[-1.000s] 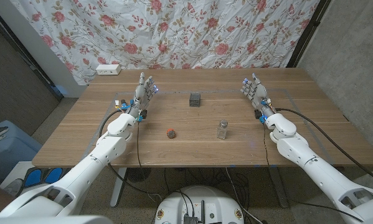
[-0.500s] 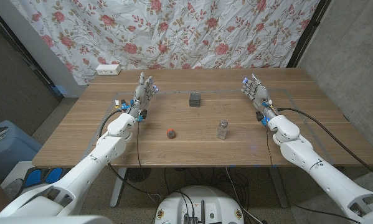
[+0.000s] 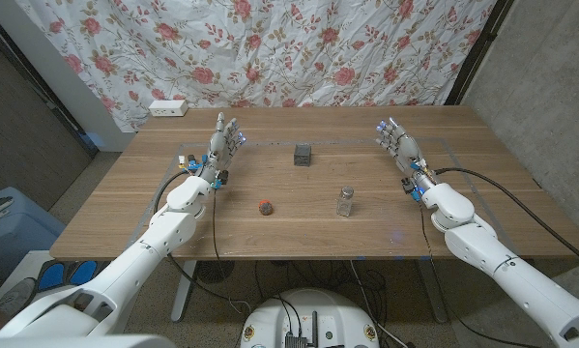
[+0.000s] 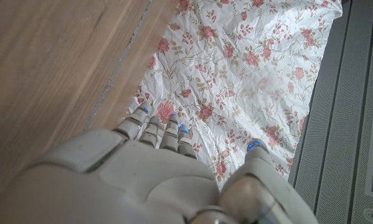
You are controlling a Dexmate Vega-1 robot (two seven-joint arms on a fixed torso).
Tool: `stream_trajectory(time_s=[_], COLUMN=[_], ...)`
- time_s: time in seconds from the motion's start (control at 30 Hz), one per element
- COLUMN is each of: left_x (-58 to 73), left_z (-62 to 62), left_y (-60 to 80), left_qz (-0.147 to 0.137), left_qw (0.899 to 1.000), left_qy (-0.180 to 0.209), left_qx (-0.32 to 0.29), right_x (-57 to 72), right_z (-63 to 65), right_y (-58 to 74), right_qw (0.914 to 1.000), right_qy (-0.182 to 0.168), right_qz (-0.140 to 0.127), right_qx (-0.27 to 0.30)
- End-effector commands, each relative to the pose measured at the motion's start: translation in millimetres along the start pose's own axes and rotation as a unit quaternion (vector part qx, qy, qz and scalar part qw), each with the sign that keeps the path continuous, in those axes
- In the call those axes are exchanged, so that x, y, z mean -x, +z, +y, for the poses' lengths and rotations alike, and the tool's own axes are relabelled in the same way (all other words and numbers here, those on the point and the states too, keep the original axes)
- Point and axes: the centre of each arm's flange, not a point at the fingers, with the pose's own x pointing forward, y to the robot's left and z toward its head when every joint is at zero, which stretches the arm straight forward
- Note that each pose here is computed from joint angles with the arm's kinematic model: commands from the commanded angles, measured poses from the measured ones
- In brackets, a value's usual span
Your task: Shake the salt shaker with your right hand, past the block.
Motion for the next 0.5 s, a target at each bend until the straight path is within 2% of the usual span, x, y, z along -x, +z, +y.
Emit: stream_trajectory(time_s=[0.03, 0.5], left_x=[-0.1, 0.0], left_z=[0.2, 0.3], left_y=[-0.1, 0.1], left_qz=[0.000, 0.000], left_qw=[1.000, 1.000], left_qy=[0.000, 0.000], left_qx=[0.000, 0.000], right_x=[18.2, 30.6], right_z=[5.9, 13.4], right_y=[6.0, 8.5], right_qw=[0.9991, 0.9955], right_qy=[0.018, 0.038], right_qz=[-0.010, -0.013], right_qx=[0.037, 0.086])
